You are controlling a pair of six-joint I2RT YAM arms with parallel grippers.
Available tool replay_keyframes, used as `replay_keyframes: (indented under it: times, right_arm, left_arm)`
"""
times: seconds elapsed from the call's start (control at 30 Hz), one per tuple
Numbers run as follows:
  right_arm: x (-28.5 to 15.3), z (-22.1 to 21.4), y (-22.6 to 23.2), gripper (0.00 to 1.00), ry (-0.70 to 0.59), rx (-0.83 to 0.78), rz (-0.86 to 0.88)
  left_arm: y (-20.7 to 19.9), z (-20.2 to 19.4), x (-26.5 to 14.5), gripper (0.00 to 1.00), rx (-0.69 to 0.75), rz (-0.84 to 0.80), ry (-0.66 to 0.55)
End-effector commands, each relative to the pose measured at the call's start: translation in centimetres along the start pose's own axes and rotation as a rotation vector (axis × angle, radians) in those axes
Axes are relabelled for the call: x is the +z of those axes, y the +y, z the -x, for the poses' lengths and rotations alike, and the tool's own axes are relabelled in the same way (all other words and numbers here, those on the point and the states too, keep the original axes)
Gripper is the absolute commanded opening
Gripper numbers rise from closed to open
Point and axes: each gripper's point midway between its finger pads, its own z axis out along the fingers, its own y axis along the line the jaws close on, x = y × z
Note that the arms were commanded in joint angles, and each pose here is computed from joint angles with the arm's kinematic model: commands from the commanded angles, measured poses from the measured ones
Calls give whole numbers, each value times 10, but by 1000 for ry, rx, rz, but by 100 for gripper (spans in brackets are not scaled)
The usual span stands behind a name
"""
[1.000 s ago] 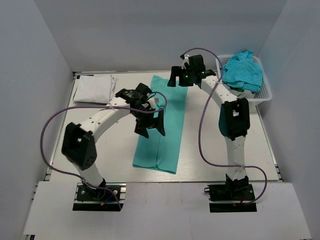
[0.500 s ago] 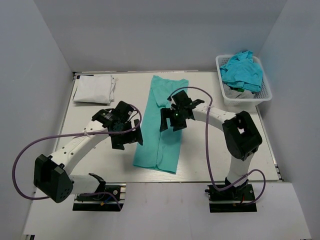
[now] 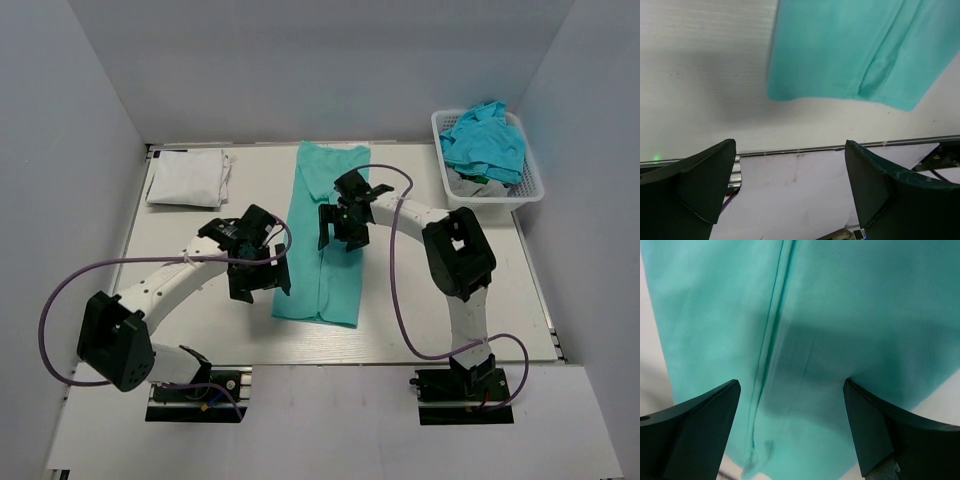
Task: Fold and stack the t-shirts
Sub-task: Rotate the tshirt 90 degrees, then grab the bottom of the folded rectangular tshirt with both arms
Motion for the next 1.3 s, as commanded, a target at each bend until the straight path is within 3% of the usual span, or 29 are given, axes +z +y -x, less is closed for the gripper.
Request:
replay_keyframes:
  times: [0.0, 0.2, 0.37, 0.4, 0.47, 0.5, 0.57, 0.77, 0.83, 1.03, 1.27]
  right_arm:
    - [18, 15, -59, 90, 24, 8, -210]
    - [-26, 86, -51, 90, -152, -112, -186]
    - [-98, 90, 0, 90, -306, -205, 21]
    - [-86, 69, -8, 90, -276, -186, 29]
    - [-117, 60, 2, 90, -332, -133, 71]
    - [-100, 31, -14, 90, -278, -86, 50]
    - [-114, 17, -12, 90, -293, -50, 78]
    - [-104, -73, -47, 90, -175, 66, 50]
    - [-101, -90, -53, 90, -159, 73, 54]
    - [-85, -114, -57, 90, -84, 118, 75]
    - [-66, -135, -69, 90, -5, 140, 49]
  left_arm:
    - [-15, 4, 2, 100, 62, -50, 12]
    - [-26, 12, 6, 100, 92, -92, -4]
    - [-36, 17, 19, 100, 108, -149, -23]
    - [-37, 15, 24, 100, 107, -145, -14]
    - [-45, 23, 30, 100, 101, -173, -45]
    - [-48, 23, 34, 100, 103, -191, -38]
    - [-62, 25, 44, 100, 122, -246, -41]
    - [-61, 23, 80, 100, 133, -193, -9]
    - [-61, 19, 91, 95, 149, -178, 13]
    - [-48, 10, 108, 70, 143, -131, 29]
    - [-47, 0, 118, 53, 134, -156, 39]
